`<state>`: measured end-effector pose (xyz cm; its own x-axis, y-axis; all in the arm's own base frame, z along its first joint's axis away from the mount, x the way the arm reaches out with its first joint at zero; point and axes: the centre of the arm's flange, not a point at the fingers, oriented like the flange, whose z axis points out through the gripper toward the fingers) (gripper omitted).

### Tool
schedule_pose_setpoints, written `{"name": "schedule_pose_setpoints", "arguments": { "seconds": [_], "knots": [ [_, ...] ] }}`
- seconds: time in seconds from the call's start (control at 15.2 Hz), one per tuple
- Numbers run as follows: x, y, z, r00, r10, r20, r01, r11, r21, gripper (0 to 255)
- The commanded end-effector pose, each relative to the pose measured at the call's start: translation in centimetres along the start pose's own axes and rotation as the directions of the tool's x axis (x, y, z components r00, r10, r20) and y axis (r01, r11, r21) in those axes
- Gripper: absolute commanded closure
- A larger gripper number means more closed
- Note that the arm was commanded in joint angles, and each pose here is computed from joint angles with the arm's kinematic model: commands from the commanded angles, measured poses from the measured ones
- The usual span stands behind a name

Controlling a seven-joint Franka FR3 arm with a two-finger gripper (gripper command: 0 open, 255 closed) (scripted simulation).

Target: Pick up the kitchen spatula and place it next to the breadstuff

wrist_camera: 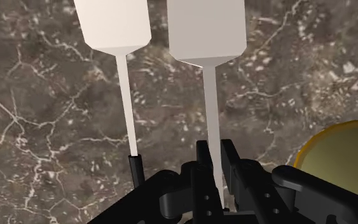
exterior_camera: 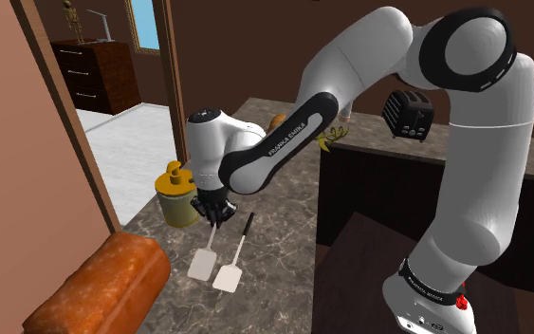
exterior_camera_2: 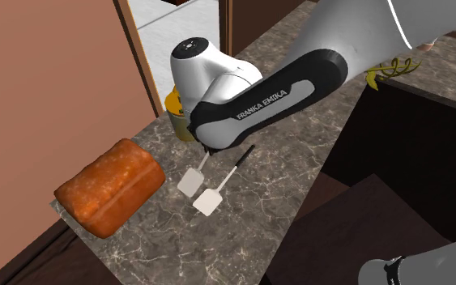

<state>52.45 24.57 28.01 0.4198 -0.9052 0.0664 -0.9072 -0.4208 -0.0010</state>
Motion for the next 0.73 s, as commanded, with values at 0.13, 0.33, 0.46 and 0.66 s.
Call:
{"name": "schedule_pose_setpoints", "arguments": {
  "seconds": [0.13,0.33,0.46,0.66],
  "knots": [
    [0.1,0.0,-2.1,1.0,0.0,0.0,0.0,1.0,0.0,255],
    [0.2,0.0,-3.6,1.0,0.0,0.0,0.0,1.0,0.0,255],
    [0.3,0.0,-4.7,1.0,0.0,0.0,0.0,1.0,0.0,255],
    [0.4,0.0,-6.3,1.0,0.0,0.0,0.0,1.0,0.0,255]
  ]
}}
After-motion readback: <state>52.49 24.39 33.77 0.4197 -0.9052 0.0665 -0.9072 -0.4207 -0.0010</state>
